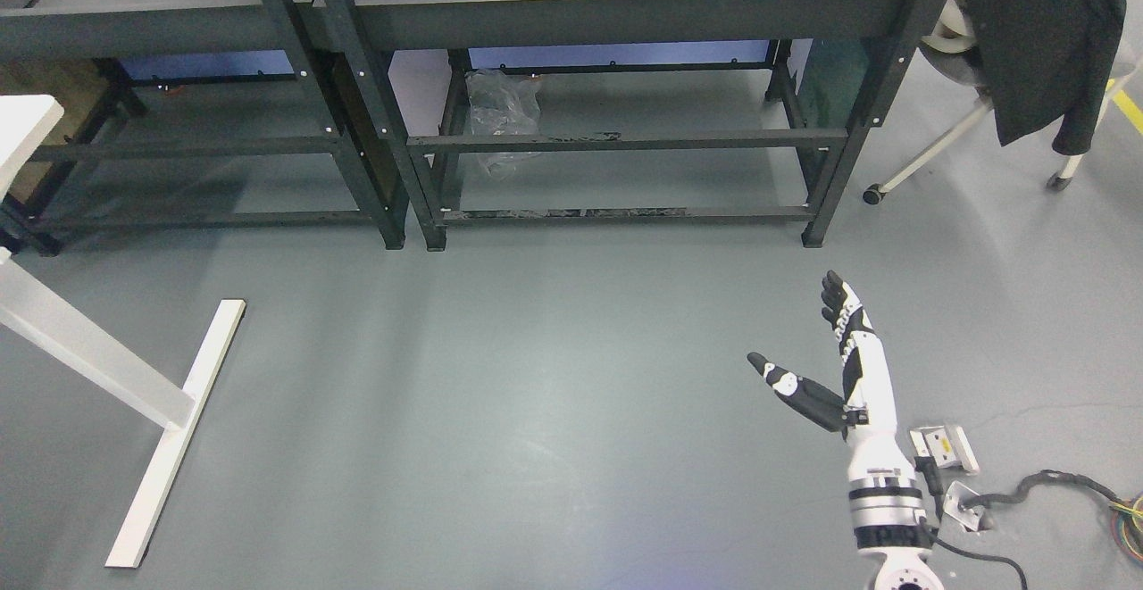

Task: Pick pink block from left shelf to tray
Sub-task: 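Drive toward the shelf while raising the right hand toward the green tray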

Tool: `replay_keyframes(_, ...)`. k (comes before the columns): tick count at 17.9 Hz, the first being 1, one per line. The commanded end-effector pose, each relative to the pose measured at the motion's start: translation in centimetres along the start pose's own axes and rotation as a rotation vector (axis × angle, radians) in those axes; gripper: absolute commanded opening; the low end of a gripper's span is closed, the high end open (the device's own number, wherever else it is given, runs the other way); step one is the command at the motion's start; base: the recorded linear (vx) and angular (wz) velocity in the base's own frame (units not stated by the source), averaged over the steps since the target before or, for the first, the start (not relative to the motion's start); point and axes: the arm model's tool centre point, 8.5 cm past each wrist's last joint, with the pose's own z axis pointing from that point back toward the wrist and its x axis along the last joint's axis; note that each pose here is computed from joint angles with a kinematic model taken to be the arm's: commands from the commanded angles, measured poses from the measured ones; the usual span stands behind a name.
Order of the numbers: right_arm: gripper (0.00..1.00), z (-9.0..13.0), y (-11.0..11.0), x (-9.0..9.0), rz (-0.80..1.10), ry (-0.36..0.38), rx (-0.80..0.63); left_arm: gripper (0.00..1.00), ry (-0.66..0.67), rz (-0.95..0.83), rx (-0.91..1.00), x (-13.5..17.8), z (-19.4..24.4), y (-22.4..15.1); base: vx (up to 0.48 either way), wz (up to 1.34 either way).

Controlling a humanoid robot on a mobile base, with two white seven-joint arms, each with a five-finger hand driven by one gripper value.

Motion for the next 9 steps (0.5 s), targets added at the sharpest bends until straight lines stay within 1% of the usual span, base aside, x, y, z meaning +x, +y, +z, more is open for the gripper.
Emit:
replay_keyframes(1, 1.0, 0.07, 0.08, -0.05, 0.009, -0.002, 0.028, 1.0, -0.048, 0.009, 0.013, 2.64, -0.1, 0.94, 0.0, 0.0)
replay_keyframes(4, 1.0, 0.06, -0.08, -0.09, -0.018, 0.002, 0.016, 1.0, -0.046, 0.009, 0.013, 2.54, -0.1, 0.94, 0.0, 0.0)
replay_keyframes(7, 1.0, 0.1, -0.33, -0.12, -0.095, 0.005, -0.008, 1.0, -0.046, 0.009, 0.013, 2.54, -0.1, 0.94, 0.0, 0.0)
replay_keyframes(9, 1.0, -0.03, -0.56, -0.03, -0.1, -0.001, -0.02, 1.0, -0.046, 0.009, 0.013, 2.54, -0.1, 0.94, 0.0, 0.0)
